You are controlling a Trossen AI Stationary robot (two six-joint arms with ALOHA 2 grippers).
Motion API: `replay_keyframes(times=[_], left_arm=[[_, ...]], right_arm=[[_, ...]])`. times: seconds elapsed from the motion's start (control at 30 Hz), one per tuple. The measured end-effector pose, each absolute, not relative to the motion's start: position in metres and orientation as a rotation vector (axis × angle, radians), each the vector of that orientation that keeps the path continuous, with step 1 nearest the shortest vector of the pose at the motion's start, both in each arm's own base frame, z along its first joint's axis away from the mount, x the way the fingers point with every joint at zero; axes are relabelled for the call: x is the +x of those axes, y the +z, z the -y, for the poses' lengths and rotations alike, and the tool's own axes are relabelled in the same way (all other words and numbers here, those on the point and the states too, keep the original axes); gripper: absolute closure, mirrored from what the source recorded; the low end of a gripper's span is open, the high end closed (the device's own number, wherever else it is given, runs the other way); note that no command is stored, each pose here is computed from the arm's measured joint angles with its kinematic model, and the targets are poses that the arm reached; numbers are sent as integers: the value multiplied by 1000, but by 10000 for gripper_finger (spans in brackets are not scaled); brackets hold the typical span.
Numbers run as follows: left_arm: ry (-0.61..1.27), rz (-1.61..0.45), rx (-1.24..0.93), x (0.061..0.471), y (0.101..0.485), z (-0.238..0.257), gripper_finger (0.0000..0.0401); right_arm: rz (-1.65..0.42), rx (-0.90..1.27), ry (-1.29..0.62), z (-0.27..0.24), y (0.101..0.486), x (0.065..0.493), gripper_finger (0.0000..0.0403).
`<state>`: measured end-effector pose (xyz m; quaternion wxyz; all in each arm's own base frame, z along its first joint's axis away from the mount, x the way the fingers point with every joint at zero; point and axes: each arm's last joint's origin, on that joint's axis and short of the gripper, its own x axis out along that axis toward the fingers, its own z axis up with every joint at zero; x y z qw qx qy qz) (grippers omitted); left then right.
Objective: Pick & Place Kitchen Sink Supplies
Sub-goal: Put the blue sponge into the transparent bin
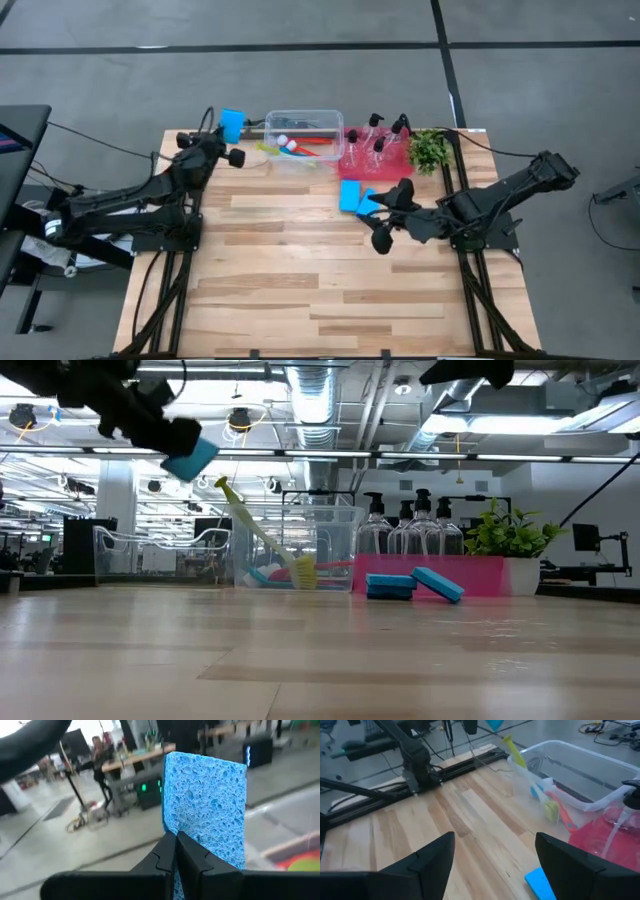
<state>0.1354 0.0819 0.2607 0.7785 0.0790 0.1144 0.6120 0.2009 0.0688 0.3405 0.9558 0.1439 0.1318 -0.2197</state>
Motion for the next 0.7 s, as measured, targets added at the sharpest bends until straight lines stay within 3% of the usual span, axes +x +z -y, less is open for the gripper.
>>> replay_keyframes(times=[0.3,0.7], left_arm=[[1281,-335,9,139,237,-105,377],[1232,-390,-107,128,225,-132,316]], right_arm=[[-339,267,-481,-77,318,226,133],[-328,291,-438,-88,310,242,133]])
